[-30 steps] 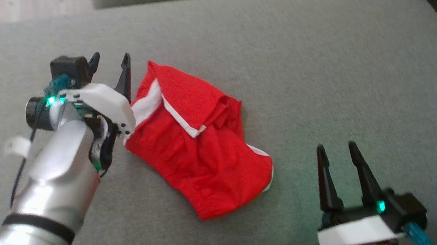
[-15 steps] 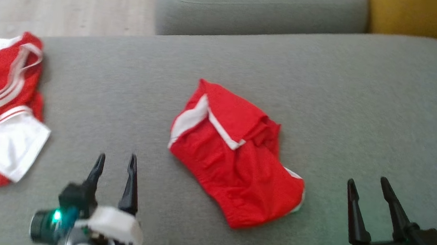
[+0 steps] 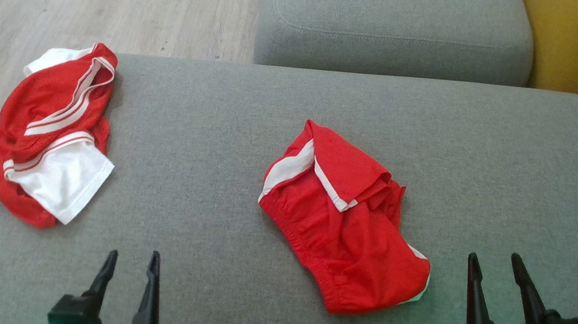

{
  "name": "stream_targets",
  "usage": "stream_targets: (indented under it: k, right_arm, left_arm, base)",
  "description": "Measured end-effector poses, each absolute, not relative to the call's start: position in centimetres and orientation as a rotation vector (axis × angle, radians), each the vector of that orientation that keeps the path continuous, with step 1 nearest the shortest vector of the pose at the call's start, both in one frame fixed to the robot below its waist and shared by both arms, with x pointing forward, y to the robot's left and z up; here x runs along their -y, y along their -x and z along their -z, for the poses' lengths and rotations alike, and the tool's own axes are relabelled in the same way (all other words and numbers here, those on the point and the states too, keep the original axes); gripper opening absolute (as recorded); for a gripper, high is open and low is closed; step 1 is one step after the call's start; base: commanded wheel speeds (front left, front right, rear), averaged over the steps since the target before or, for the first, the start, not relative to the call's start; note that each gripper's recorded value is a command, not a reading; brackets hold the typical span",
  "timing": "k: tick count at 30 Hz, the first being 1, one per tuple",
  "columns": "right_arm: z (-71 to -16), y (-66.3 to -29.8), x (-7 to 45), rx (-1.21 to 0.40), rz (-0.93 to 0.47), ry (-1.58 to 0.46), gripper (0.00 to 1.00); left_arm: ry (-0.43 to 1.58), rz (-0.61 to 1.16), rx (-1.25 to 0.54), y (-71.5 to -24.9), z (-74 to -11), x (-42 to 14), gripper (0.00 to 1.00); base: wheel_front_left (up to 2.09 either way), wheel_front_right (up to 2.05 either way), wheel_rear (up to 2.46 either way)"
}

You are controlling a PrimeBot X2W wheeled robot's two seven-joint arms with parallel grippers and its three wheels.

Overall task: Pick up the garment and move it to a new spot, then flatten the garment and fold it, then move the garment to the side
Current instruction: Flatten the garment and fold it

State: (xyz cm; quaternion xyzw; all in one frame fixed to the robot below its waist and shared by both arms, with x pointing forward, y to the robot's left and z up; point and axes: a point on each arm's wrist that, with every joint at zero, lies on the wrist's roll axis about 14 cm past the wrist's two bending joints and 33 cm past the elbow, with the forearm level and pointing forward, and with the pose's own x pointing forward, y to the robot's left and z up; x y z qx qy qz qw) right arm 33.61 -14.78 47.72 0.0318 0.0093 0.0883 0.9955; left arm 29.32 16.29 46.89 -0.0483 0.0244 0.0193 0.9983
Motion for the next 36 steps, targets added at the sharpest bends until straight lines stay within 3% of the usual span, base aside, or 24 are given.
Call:
stream_targets:
  k: [14,18,26,29,36]
  right_arm:
    - [-46.6,-33.0,15.2,-0.053,-0.150,-0.079,1.00]
    - [-46.4,-32.8,15.4,-0.059,-0.142,-0.082,1.00]
    - [-46.4,-32.7,15.9,-0.058,-0.120,-0.087,1.00]
    - [-46.5,-32.8,16.2,-0.055,-0.108,-0.089,1.00]
    - [-46.8,-33.3,17.5,-0.046,-0.068,-0.091,1.00]
  left_arm:
    - [0.097,-0.002,-0.043,-29.7,-47.0,-15.9,1.00]
    - [0.123,0.099,-0.070,-29.9,-46.3,-13.2,1.00]
    - [0.343,0.471,-0.318,-29.3,-43.4,-1.7,1.00]
    - [0.336,0.604,-0.443,-28.3,-42.0,2.1,1.00]
    - [0.266,0.683,-0.640,-28.5,-38.5,5.0,1.00]
  base:
    - [0.00,0.00,0.00]
    - [0.00,0.00,0.00]
    - [0.00,0.00,0.00]
    - [0.00,0.00,0.00]
    - [0.00,0.00,0.00]
